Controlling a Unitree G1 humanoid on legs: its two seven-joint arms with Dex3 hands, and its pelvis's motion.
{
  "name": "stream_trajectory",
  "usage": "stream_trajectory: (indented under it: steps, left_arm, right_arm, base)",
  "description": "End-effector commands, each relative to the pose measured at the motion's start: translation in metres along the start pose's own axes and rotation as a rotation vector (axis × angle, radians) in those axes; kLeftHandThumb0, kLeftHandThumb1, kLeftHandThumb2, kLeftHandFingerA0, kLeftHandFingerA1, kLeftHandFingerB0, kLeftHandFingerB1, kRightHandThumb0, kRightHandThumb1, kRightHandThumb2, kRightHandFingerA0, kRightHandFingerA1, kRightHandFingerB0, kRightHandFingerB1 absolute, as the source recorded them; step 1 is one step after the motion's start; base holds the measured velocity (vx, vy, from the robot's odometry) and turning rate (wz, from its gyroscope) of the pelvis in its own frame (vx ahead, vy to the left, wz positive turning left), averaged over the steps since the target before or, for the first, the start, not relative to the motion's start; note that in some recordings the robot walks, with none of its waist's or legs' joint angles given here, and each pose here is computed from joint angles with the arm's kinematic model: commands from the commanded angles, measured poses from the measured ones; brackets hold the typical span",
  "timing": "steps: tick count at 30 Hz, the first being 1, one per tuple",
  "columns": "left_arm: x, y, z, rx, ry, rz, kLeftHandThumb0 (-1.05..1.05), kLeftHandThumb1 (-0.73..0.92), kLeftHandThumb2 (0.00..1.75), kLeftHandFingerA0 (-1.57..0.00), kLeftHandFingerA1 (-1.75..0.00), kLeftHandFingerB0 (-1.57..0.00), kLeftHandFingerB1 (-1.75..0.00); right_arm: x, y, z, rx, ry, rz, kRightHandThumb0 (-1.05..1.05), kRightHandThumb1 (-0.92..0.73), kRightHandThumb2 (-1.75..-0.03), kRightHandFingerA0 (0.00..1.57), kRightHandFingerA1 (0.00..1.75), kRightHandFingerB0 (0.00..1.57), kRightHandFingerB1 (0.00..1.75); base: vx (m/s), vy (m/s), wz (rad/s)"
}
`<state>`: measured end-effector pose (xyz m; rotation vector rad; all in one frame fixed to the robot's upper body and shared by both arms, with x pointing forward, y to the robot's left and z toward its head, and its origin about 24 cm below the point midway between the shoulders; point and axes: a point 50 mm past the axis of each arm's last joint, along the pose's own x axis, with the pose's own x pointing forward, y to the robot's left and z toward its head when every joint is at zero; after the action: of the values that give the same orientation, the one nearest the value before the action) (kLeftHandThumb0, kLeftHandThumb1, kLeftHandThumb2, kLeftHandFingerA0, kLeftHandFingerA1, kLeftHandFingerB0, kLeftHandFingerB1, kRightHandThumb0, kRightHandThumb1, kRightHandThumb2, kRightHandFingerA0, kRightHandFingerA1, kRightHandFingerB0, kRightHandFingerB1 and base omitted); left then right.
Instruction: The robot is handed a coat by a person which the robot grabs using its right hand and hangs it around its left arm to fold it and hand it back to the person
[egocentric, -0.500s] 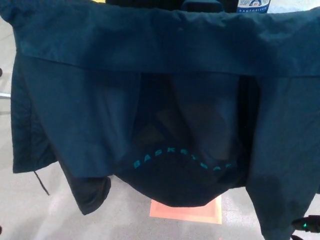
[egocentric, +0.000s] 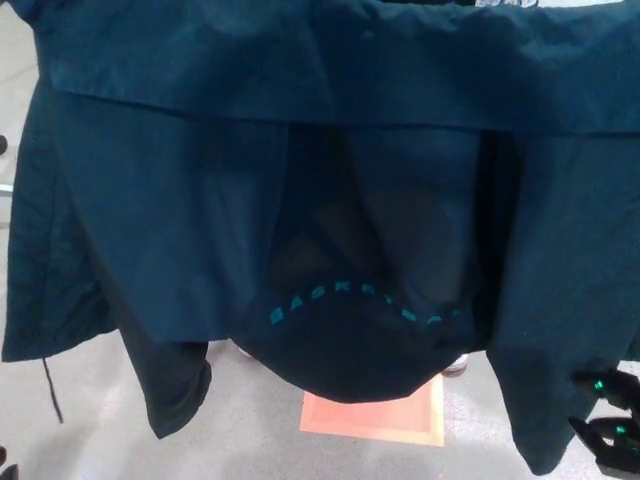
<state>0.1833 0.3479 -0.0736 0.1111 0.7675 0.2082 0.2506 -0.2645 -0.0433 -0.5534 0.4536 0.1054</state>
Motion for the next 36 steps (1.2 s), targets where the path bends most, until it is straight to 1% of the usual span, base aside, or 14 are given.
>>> stream_trajectory:
  steps: [1, 4, 6, 7, 21, 23, 24, 25, 27, 28, 30, 31, 32, 36]
  left_arm:
    - [0.002, -0.006, 0.027, -0.016, -0.193, -0.061, -0.69, 0.71, 1.04, -0.04, -0.42, -0.04, -0.37]
    - [0.003, -0.009, 0.032, -0.003, -0.211, -0.082, -0.68, 0.73, 1.05, -0.03, -0.38, -0.03, -0.35]
    - [0.003, -0.011, 0.031, 0.02, -0.212, -0.086, -0.69, 0.71, 1.04, -0.04, -0.4, -0.04, -0.37]
    - [0.003, -0.012, 0.032, 0.026, -0.217, -0.083, -0.71, 0.71, 1.03, -0.04, -0.42, -0.03, -0.39]
    - [0.003, -0.009, 0.026, -0.059, -0.176, -0.09, -0.68, 0.68, 1.0, -0.07, -0.44, -0.01, -0.38]
    - [0.004, -0.011, 0.025, -0.084, -0.175, -0.08, -0.35, 0.58, 1.11, 0.0, -0.48, 0.0, -0.47]
    - [0.004, -0.012, 0.024, -0.075, -0.167, -0.089, -0.66, 0.9, 0.66, -0.15, -0.3, -0.11, -0.28]
    - [0.004, -0.011, 0.025, -0.074, -0.164, -0.091, -0.34, 0.59, 1.12, 0.0, -0.48, 0.0, -0.48]
    - [0.003, -0.009, 0.023, -0.097, -0.158, -0.085, -0.34, 0.6, 1.12, 0.0, -0.48, 0.0, -0.48]
    - [0.003, -0.009, 0.023, -0.095, -0.158, -0.086, -0.68, 0.68, 1.0, -0.11, -0.45, 0.0, -0.39]
    - [0.004, -0.009, 0.025, -0.078, -0.154, -0.085, -0.64, 0.91, 0.67, -0.16, -0.3, -0.11, -0.26]
    - [0.004, -0.01, 0.024, -0.1, -0.15, -0.08, -0.34, 0.6, 1.12, 0.0, -0.48, 0.0, -0.47]
    - [0.004, -0.01, 0.022, -0.09, -0.149, -0.081, -0.7, 0.67, 0.98, -0.1, -0.44, -0.01, -0.39]
    - [0.003, -0.011, 0.02, -0.105, -0.148, -0.092, -0.61, 0.9, 0.68, -0.15, -0.31, -0.1, -0.26]
  right_arm:
    - [-0.096, -0.038, 0.061, 0.022, -0.483, 0.275, -0.73, -0.65, -0.93, 0.33, 0.49, 0.2, 0.43]
    - [-0.143, -0.057, 0.089, 0.04, -0.684, 0.307, -0.65, -0.77, -0.63, 0.39, 0.4, 0.24, 0.32]
    - [-0.163, -0.069, 0.104, 0.028, -0.765, 0.317, -0.7, -0.66, -0.92, 0.32, 0.5, 0.19, 0.43]
    - [-0.172, -0.076, 0.112, 0.057, -0.812, 0.325, -0.65, -0.77, -0.63, 0.4, 0.41, 0.27, 0.32]
    - [-0.258, -0.173, 0.202, 0.237, -1.423, 0.46, -0.88, -0.77, -0.64, 0.67, 0.53, 0.47, 0.41]
    - [-0.268, -0.186, 0.213, 0.224, -1.471, 0.449, -0.95, -0.76, -0.63, 0.66, 0.53, 0.48, 0.41]
    - [-0.276, -0.196, 0.227, 0.203, -1.517, 0.498, -0.99, -0.78, -0.64, 0.61, 0.56, 0.45, 0.39]
    - [-0.28, -0.2, 0.236, 0.191, -1.545, 0.518, -0.99, -0.8, -0.65, 0.63, 0.54, 0.43, 0.38]
    - [-0.284, -0.204, 0.25, 0.169, -1.574, 0.493, -0.99, -0.8, -0.65, 0.69, 0.52, 0.46, 0.37]
    - [-0.289, -0.209, 0.258, 0.141, -1.583, 0.485, -0.97, -0.58, -1.06, 0.65, 0.62, 0.43, 0.48]
    - [-0.295, -0.216, 0.269, 0.122, -1.592, 0.494, -0.98, -0.8, -0.65, 0.68, 0.52, 0.49, 0.35]
    - [-0.301, -0.22, 0.278, 0.12, -1.608, 0.488, -0.92, -0.81, -0.65, 0.71, 0.53, 0.51, 0.35]
    - [-0.306, -0.225, 0.287, 0.161, -1.626, 0.489, -0.88, -0.79, -0.65, 0.7, 0.52, 0.53, 0.37]
    - [-0.311, -0.235, 0.306, 0.223, -1.68, 0.46, -0.82, -0.76, -0.63, 0.67, 0.51, 0.55, 0.39]
  base:
    - [0.0, 0.0, 0.0]
    - [0.0, 0.0, 0.0]
    - [0.0, 0.0, 0.0]
    - [0.0, 0.0, 0.0]
    - [0.0, 0.0, 0.0]
    - [0.0, 0.0, 0.0]
    - [0.0, 0.0, 0.0]
    - [0.0, 0.0, 0.0]
    - [0.0, 0.0, 0.0]
    - [0.0, 0.0, 0.0]
    - [0.0, 0.0, 0.0]
    - [0.0, 0.0, 0.0]
    - [0.0, 0.0, 0.0]
    - [0.0, 0.0, 0.0]
